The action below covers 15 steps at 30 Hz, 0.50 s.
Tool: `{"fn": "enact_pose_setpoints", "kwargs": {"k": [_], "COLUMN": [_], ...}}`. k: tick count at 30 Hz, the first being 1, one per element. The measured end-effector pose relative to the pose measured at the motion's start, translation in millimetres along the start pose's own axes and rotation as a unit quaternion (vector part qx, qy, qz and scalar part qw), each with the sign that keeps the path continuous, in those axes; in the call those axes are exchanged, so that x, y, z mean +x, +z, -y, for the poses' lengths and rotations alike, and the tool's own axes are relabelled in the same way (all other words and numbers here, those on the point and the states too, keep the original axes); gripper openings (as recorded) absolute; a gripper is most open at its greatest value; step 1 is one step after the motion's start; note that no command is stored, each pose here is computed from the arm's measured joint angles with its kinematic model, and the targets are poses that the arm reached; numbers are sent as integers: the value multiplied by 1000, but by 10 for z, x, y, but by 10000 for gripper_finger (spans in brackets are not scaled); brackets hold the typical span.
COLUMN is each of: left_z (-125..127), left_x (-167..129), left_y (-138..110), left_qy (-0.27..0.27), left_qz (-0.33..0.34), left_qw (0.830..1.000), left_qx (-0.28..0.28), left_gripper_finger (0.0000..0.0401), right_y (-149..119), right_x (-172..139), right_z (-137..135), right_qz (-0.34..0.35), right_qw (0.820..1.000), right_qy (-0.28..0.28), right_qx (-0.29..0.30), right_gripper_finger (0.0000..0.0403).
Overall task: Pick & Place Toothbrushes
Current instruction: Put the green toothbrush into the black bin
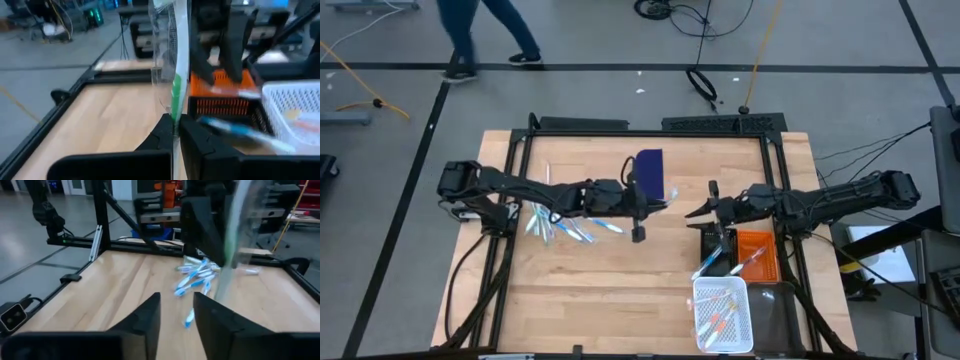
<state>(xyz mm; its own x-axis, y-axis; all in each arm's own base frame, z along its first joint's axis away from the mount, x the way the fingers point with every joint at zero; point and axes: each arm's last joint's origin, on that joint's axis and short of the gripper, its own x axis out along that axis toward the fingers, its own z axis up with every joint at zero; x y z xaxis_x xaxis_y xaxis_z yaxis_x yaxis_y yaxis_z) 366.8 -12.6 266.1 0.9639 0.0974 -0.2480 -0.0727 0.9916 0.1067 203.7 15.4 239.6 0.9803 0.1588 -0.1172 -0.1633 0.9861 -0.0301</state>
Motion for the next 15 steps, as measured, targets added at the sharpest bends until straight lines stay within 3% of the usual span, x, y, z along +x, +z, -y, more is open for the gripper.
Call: {"fn": "enact_pose_setpoints", "kwargs": {"k": [7, 15], "left_z": [54, 105], "left_x": [231, 349], "left_y": [-135, -233], "left_qy": [1, 2], "left_qz": [41, 59], "left_qw": [999, 998], "left_qx": [-4, -17], "left_gripper_finger": [7, 7], "right_y": [1, -55], "right_x": [50, 158], "right_z": [19, 52], "right_qz": [12, 14], "right_qw": [1000, 998], "right_qy": [-15, -54], "right_qx": [-9, -24], "right_gripper_finger": [159, 163]}}
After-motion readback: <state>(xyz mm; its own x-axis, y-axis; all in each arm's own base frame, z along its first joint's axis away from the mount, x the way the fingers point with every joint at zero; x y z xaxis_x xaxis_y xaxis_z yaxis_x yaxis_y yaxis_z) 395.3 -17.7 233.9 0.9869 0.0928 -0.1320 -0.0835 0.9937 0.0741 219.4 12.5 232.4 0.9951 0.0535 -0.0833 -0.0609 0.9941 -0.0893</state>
